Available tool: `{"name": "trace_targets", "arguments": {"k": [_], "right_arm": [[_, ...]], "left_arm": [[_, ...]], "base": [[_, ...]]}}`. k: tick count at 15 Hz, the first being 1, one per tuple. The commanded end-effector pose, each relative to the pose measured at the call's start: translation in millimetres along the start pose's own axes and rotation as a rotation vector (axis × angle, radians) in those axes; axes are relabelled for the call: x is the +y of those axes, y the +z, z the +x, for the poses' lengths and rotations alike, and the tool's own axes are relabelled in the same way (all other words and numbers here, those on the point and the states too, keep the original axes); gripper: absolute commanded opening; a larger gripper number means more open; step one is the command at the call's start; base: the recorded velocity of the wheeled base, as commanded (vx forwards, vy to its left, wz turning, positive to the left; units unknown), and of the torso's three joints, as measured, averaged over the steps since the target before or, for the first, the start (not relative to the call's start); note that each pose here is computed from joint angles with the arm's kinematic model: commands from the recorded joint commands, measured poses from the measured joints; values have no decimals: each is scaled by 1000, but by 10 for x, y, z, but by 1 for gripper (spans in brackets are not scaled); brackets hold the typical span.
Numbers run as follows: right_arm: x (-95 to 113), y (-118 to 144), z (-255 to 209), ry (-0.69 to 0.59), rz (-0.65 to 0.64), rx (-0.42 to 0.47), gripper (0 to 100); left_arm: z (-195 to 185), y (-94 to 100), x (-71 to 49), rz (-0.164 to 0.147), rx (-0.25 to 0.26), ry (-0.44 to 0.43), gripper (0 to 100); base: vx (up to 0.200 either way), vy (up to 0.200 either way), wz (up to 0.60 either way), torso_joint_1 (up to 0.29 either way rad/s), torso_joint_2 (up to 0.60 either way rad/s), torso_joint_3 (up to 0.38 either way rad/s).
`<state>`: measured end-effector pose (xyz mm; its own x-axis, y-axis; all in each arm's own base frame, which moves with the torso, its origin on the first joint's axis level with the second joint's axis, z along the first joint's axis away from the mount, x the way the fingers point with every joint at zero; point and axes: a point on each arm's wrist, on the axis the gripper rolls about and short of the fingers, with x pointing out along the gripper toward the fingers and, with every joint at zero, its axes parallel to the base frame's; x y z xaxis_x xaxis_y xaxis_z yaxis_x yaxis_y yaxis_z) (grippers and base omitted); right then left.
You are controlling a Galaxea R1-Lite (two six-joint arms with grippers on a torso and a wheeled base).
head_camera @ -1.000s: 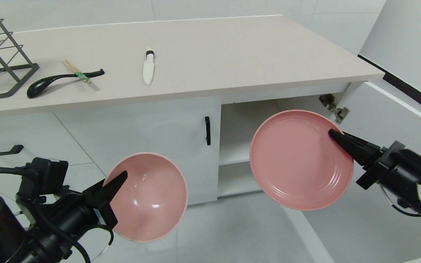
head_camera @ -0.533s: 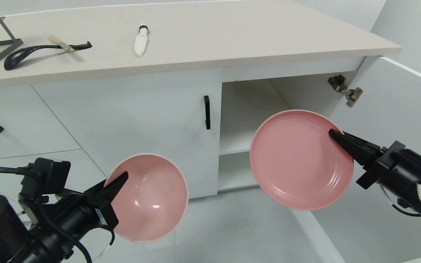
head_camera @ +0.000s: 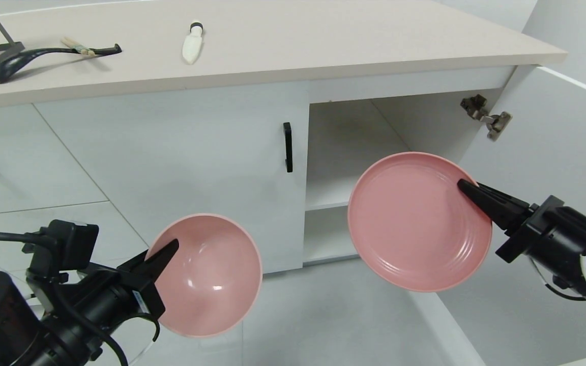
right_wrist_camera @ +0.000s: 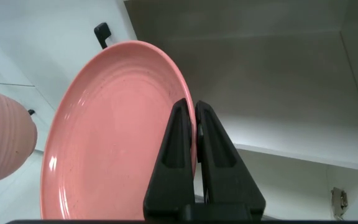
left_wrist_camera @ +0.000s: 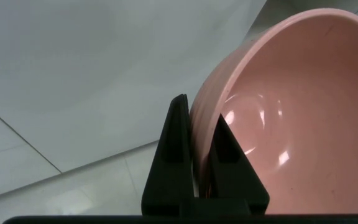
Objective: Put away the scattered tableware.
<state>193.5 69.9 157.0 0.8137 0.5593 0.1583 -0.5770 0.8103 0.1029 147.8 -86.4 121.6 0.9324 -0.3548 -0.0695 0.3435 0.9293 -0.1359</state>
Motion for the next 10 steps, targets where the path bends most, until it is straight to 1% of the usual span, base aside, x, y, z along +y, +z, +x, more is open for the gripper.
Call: {"name": "trace_targets", "arguments": {"k": [1,2,3,5,6,7,10], "right_arm": [[0,0,-3,0,-1,0,0],[0,0,-3,0,-1,0,0],[0,0,-3,0,-1,0,0],[2,-4,-1,1,2,1,0],[2,-4,-1,1,2,1,0],[2,-4,-1,1,0,1,0],[-1,-4,-1,0,0,1,0]], "left_arm": [[1,-2,0,0,1,1,0],[3,-3,0,0,1,1,0],[1,-2,0,0,1,1,0],[3,-3,0,0,1,1,0],[3,-4,0,0,3,1,0],[3,-3,0,0,1,1,0],[9,-12,0,1,7,2,0]], "base": [[0,0,0,0,0,0],[0,0,0,-320,36,-276],[0,0,0,-564,36,-481],[0,0,0,-733,14,-371],[0,0,0,-491,-2,-246],[0,0,0,-232,-7,-217],[0,0,0,-1,5,-139]]}}
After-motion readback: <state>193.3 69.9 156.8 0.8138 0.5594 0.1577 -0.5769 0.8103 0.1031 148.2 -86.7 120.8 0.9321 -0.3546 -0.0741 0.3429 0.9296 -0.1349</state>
